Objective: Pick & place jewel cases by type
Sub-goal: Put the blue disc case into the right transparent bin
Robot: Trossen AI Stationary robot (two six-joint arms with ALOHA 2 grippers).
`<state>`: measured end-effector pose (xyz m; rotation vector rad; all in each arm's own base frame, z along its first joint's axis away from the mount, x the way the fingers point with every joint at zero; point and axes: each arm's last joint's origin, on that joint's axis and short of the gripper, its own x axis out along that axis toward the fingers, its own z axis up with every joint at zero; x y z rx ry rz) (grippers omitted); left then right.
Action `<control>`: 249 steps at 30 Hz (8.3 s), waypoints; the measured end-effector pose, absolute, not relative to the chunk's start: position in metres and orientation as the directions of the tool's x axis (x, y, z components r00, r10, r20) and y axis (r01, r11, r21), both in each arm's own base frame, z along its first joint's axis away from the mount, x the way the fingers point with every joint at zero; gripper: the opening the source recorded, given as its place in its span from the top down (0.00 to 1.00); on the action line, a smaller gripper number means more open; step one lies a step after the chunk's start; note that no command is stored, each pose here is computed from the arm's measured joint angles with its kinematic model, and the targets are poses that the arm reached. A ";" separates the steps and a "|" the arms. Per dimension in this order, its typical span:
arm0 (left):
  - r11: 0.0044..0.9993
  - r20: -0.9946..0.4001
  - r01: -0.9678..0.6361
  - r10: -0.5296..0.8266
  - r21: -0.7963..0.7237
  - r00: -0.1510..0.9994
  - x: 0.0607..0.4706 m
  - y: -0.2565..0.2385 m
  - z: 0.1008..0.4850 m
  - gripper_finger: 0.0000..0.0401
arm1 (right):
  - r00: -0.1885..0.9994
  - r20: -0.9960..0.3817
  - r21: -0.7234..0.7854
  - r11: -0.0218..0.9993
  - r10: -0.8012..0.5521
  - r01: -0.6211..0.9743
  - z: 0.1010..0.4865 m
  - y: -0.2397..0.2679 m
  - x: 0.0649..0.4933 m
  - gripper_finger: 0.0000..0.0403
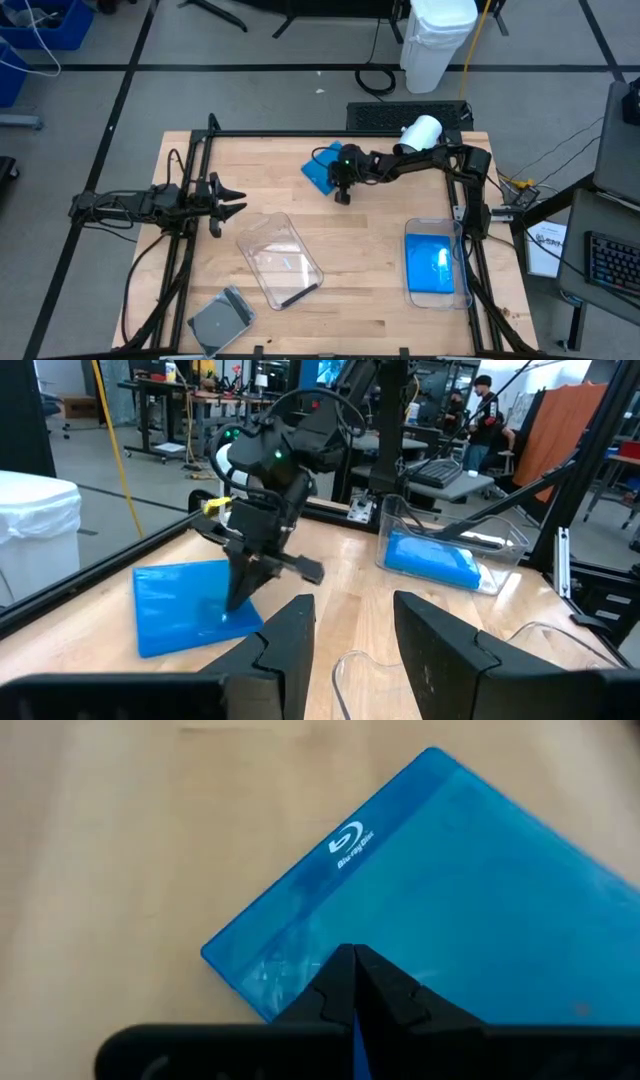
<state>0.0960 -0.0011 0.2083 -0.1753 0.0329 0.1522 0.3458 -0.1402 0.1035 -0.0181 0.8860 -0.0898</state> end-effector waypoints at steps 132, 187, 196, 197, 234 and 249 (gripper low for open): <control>0.999 -0.910 0.036 0.000 0.017 0.416 0.393 0.096 0.117 0.51 | 0.695 -0.702 -0.038 0.983 -0.153 0.177 0.113 -0.088 0.245 0.50; 0.998 -0.833 -0.049 -0.003 -0.036 0.553 0.407 0.094 0.120 0.55 | 0.285 -0.843 -0.338 0.862 -0.456 0.377 0.170 -0.086 0.213 0.51; 0.981 -0.826 -0.137 -0.039 -0.139 0.562 0.412 0.076 0.120 0.55 | 0.146 -0.880 -0.312 0.781 -0.453 0.542 0.166 -0.109 0.192 0.51; 0.982 -0.826 -0.130 -0.043 -0.139 0.562 0.413 0.073 0.120 0.55 | 0.123 -0.887 -0.312 0.774 -0.445 0.552 0.164 -0.110 0.190 0.51; 0.994 -0.866 -0.094 0.088 0.047 0.492 0.410 0.055 0.120 0.55 | 0.340 -0.930 -0.041 0.959 -0.140 0.282 0.152 -0.070 0.222 0.51; 0.995 -0.850 -0.102 0.052 -0.001 0.524 0.412 0.061 0.121 0.55 | 0.157 -0.965 -0.165 0.950 -0.211 0.263 0.152 -0.069 0.207 0.51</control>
